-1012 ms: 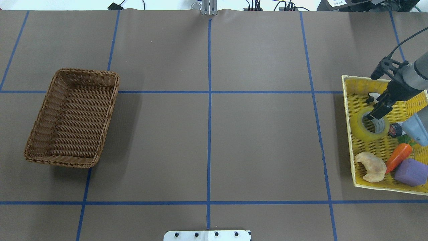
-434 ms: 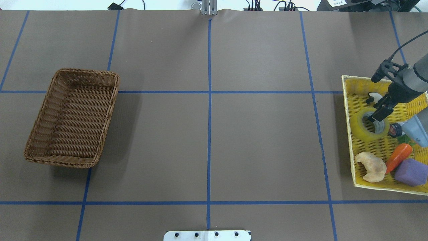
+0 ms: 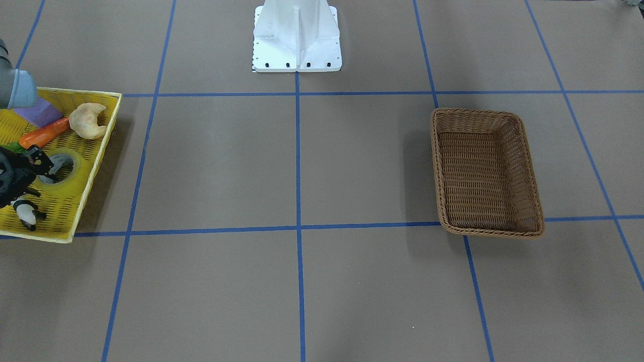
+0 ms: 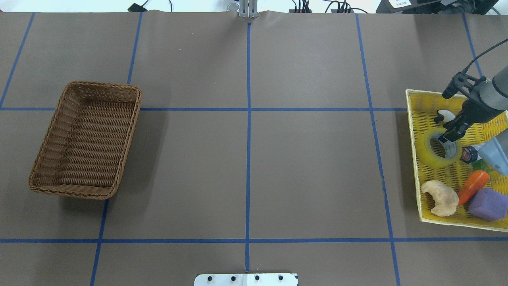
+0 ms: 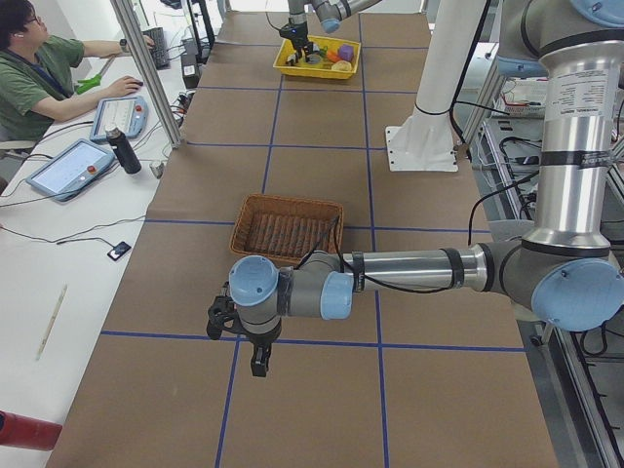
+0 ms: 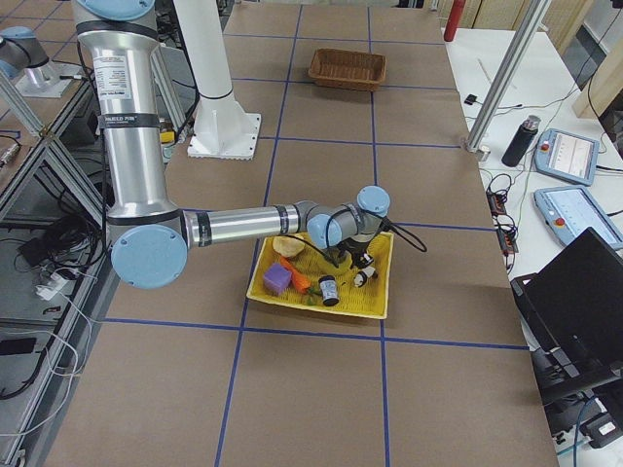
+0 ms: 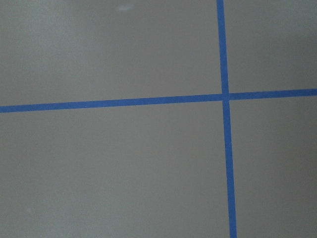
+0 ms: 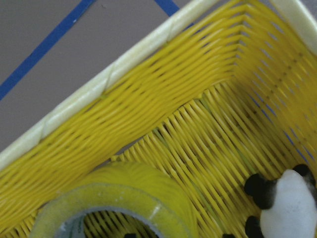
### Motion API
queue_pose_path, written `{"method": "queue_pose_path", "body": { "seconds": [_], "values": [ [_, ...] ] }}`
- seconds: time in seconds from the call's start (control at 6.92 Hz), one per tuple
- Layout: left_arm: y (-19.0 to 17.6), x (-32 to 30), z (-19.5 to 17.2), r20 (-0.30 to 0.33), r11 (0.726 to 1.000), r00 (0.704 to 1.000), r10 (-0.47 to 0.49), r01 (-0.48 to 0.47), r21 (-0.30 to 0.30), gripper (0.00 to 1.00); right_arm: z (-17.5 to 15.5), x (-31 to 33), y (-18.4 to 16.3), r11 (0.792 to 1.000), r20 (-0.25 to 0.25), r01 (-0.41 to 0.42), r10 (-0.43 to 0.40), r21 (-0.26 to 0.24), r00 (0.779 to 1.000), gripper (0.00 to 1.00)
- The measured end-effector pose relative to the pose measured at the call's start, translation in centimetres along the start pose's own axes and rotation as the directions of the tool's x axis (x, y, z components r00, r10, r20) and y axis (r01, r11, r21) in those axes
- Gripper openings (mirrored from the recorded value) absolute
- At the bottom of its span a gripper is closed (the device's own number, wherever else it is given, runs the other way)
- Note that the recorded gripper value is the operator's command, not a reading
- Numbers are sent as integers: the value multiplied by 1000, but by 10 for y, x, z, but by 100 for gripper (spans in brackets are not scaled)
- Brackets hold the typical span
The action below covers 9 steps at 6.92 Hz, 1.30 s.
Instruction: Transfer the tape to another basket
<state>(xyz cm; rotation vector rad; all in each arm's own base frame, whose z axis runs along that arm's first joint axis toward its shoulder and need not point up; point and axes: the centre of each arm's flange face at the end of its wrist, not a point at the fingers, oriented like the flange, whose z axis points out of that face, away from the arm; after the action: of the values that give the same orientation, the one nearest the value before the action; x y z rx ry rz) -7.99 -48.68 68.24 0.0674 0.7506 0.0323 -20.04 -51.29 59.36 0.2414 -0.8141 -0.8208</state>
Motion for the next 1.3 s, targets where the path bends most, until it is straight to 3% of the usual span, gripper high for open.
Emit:
{"method": "queue_pose_path", "body": {
  "seconds": [0.29,0.58,0.87,1.01,1.16,1.3],
  "values": [
    [0,0,0,0,1000,1000,0,0,0,98,0,1,2,1000,-6,-3,3,-2,1000,0],
    [-2,1,-1,0,1000,1000,2,-2,2,98,-15,7,3,999,10,-19,18,29,1000,0],
    [-3,2,-2,1,1000,1000,4,-4,5,98,-63,25,13,989,81,-73,63,131,995,0],
    [-6,4,-5,0,1000,1000,7,-7,9,87,-81,22,10,982,122,-86,65,171,990,0],
    [-12,9,-10,-1,1000,1000,-7,7,22,87,-97,12,-5,972,173,-124,89,201,981,0],
    [-24,16,-18,-4,998,999,-38,38,57,98,-115,2,-31,955,224,-204,155,217,962,0]
  ]
}}
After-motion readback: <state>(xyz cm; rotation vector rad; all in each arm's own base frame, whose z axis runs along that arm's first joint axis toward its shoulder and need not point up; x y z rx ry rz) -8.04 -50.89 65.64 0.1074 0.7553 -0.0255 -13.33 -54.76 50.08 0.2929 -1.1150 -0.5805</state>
